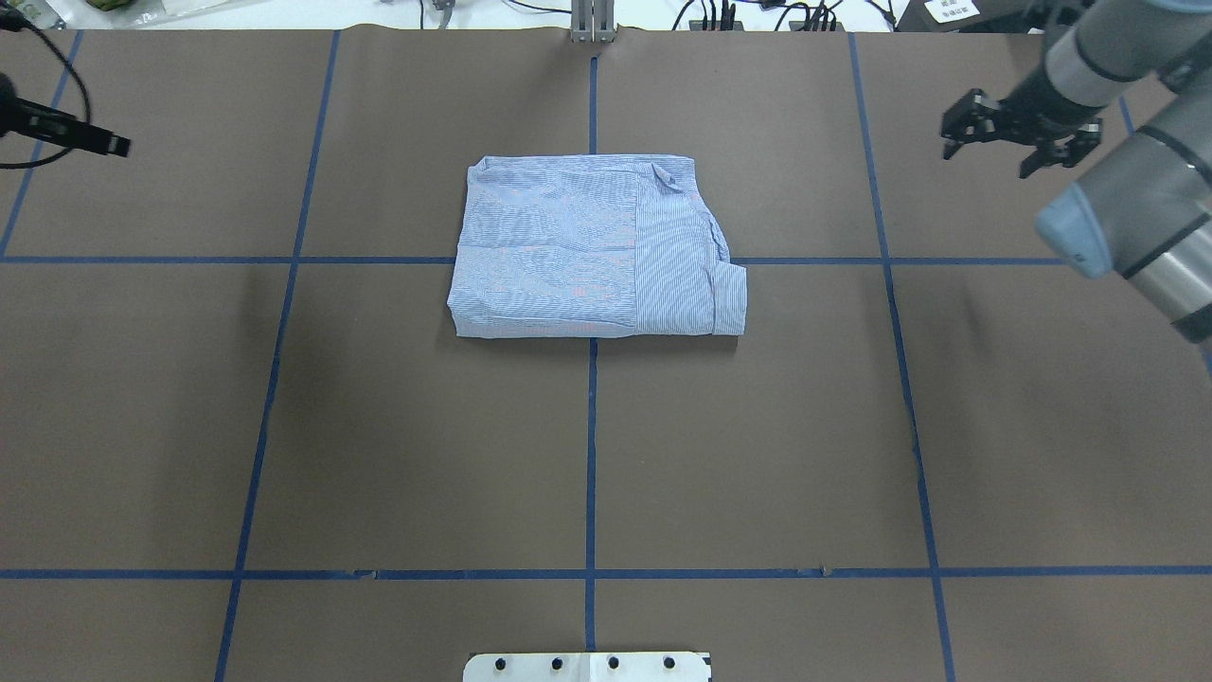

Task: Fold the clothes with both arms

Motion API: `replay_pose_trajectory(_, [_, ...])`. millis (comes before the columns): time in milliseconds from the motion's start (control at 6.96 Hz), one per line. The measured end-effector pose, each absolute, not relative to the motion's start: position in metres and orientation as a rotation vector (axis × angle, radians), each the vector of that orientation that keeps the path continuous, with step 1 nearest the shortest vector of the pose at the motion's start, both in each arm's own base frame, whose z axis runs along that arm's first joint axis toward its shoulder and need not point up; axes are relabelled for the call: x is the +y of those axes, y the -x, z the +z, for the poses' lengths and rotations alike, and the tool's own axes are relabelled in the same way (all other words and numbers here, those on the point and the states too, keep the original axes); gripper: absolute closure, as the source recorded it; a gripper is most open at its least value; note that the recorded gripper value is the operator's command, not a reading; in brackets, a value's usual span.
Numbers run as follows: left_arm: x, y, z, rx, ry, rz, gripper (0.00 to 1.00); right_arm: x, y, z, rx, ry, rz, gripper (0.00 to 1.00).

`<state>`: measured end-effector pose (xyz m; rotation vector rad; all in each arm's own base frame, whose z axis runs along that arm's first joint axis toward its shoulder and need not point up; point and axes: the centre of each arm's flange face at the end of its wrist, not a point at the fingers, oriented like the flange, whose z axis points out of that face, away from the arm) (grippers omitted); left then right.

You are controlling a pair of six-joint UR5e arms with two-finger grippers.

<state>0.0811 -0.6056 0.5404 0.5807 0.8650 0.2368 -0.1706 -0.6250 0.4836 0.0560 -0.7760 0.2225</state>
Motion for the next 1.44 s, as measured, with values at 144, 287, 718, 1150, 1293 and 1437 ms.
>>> replay_pose_trajectory(144, [-0.597,-0.036,0.562,0.830,-0.589,0.268,0.17,-0.615,0.128,0.514,-0.767,-0.073,0.171,0.00])
replay_pose_trajectory(287, [-0.590,0.004,0.582,0.788,-0.574,0.289,0.00,-0.598,0.084,0.545,-0.754,-0.088,0.140,0.00])
replay_pose_trajectory(718, [-0.556,0.057,0.618,0.753,-0.508,0.302,0.00,-0.523,-0.010,0.593,-0.803,-0.110,0.118,0.00])
replay_pose_trajectory(1150, [-0.511,0.067,0.628,0.757,-0.484,0.258,0.00,-0.491,-0.012,0.608,-0.746,-0.138,-0.007,0.00])
replay_pose_trajectory(1293, [-0.508,0.068,0.627,0.765,-0.471,0.222,0.00,-0.488,-0.014,0.610,-0.730,-0.140,-0.043,0.00])
replay_pose_trajectory(1437, [-0.506,0.068,0.624,0.772,-0.467,0.202,0.00,-0.489,-0.017,0.608,-0.725,-0.130,-0.050,0.00])
